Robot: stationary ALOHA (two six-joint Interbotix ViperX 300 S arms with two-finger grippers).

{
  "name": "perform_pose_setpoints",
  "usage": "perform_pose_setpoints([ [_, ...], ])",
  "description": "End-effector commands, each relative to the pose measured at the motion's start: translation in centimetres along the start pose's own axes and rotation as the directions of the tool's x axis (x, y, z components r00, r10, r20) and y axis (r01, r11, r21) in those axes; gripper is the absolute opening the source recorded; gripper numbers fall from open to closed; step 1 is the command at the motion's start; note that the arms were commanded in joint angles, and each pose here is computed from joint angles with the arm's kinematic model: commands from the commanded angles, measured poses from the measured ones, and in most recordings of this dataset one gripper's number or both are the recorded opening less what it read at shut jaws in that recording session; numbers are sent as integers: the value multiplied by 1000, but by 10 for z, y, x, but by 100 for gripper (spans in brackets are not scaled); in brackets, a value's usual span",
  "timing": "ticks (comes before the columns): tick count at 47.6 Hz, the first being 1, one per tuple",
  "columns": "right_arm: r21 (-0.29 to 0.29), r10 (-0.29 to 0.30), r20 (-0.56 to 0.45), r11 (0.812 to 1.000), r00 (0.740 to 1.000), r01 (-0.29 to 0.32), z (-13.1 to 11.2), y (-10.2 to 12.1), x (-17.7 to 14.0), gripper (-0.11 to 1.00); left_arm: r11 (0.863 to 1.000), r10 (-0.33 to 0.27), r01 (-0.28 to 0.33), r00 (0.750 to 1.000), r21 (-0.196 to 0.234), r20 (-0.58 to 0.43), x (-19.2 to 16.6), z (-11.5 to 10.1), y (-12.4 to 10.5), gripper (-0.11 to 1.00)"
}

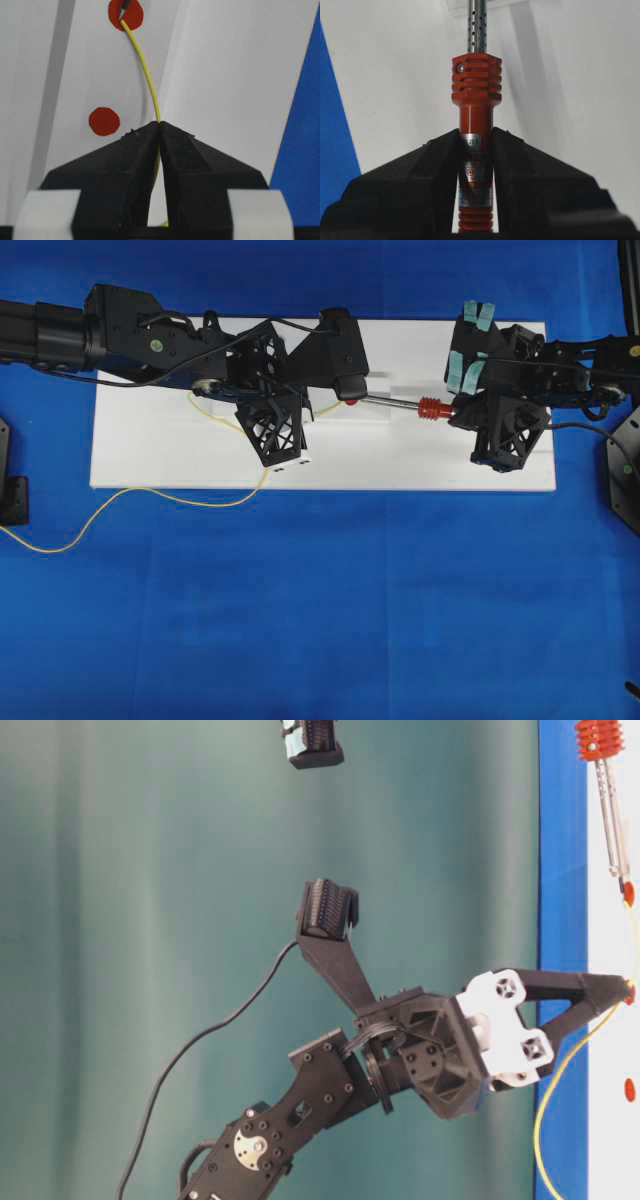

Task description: Touch the tip of the soldering iron to the tip of the solder at the mark.

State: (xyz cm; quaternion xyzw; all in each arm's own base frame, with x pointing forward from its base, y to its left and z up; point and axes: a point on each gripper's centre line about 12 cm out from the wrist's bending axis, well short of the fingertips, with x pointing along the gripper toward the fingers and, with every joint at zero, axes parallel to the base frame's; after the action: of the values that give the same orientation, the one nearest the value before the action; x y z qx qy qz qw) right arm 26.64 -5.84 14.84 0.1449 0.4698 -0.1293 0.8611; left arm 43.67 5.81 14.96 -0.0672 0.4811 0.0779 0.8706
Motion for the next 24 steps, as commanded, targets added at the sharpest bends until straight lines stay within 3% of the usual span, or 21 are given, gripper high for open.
perform_pose_setpoints([
  [1, 0, 4, 29, 1000, 1000, -4, 10, 2, -4, 6, 1000, -3, 3, 999, 4, 35, -9, 13, -2, 3],
  [24, 1, 5, 26, 1000, 1000, -5, 12, 2, -5, 6, 1000, -2, 1, 1000, 4, 18, -9, 11, -1, 3],
])
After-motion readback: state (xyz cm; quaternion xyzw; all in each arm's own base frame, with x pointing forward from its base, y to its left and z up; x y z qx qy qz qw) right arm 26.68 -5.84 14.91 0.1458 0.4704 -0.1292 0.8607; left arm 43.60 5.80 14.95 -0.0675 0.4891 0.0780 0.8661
